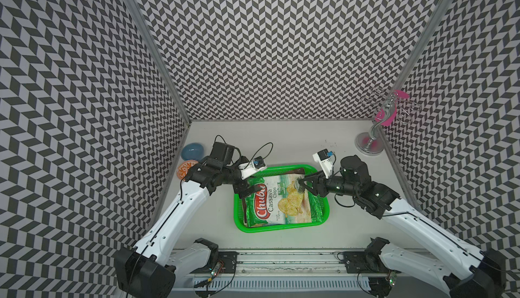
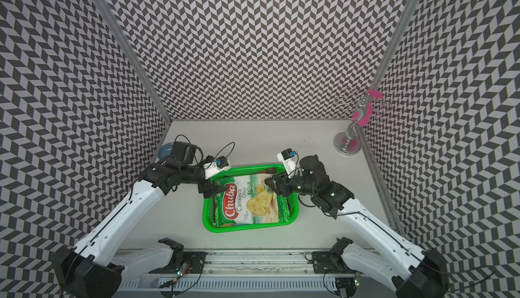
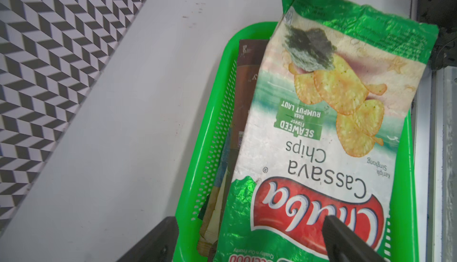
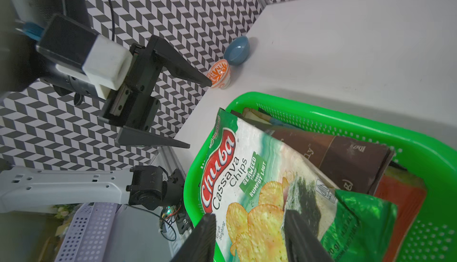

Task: Put the potato chips into the basket
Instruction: Place the potato chip in the basket.

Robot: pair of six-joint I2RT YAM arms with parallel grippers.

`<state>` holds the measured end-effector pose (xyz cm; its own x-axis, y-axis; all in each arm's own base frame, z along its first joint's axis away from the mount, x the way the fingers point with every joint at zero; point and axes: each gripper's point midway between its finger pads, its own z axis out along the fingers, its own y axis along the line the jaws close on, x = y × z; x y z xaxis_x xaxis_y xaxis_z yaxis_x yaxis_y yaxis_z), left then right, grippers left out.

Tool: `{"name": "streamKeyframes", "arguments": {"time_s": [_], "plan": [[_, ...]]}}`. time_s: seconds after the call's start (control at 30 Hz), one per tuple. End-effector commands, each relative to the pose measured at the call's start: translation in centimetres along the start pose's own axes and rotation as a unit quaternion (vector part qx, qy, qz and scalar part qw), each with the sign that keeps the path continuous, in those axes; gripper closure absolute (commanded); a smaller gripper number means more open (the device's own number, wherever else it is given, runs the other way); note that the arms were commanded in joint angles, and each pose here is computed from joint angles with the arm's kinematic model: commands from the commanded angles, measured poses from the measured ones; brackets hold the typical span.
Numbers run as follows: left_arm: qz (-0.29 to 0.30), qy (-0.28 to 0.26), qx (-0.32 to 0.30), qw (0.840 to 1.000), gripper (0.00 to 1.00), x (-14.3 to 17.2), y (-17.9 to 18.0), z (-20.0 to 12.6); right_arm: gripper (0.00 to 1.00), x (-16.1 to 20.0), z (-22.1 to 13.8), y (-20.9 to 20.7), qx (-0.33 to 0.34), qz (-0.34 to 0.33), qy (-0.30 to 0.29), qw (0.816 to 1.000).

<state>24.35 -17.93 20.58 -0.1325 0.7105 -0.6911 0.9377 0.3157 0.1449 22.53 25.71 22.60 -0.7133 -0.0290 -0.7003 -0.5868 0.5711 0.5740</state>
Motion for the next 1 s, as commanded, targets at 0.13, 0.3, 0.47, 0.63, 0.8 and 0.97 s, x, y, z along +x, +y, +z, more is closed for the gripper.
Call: {"name": "streamKeyframes", "arguments": {"time_s": [0.13, 0.3, 0.47, 0.63, 0.8, 0.97], "plan": [[-0.044, 0.002, -0.054, 0.998, 0.04, 2.2, 1.9, 2.6, 0.51, 0.9, 1.8, -4.4, 0.037, 0.064, -0.028, 0.997], [-0.064, 0.003, -0.084, 0.994, 0.04, 3.6, 2.7, 3.4, 0.51, 2.7, 2.1, -7.2, 0.071, 0.092, -0.027, 0.993], [-0.069, 0.0, -0.094, 0.993, 0.03, 4.3, 2.9, 3.8, 0.51, 3.5, 1.7, -8.3, 0.084, 0.106, -0.038, 0.99], [-0.077, -0.001, -0.1, 0.992, 0.03, 4.5, 3.2, 4.0, 0.51, 2.6, 1.0, -8.2, 0.091, 0.097, -0.046, 0.99], [-0.07, -0.022, -0.09, 0.993, 0.01, 2.7, 3.1, 2.8, 0.51, 0.1, -0.5, -6.3, 0.081, 0.067, -0.071, 0.992], [-0.073, -0.051, -0.08, 0.993, 0.01, 0.4, 3.3, 1.4, 0.5, -2.8, -2.3, -3.1, 0.043, 0.017, -0.108, 0.993]]}}
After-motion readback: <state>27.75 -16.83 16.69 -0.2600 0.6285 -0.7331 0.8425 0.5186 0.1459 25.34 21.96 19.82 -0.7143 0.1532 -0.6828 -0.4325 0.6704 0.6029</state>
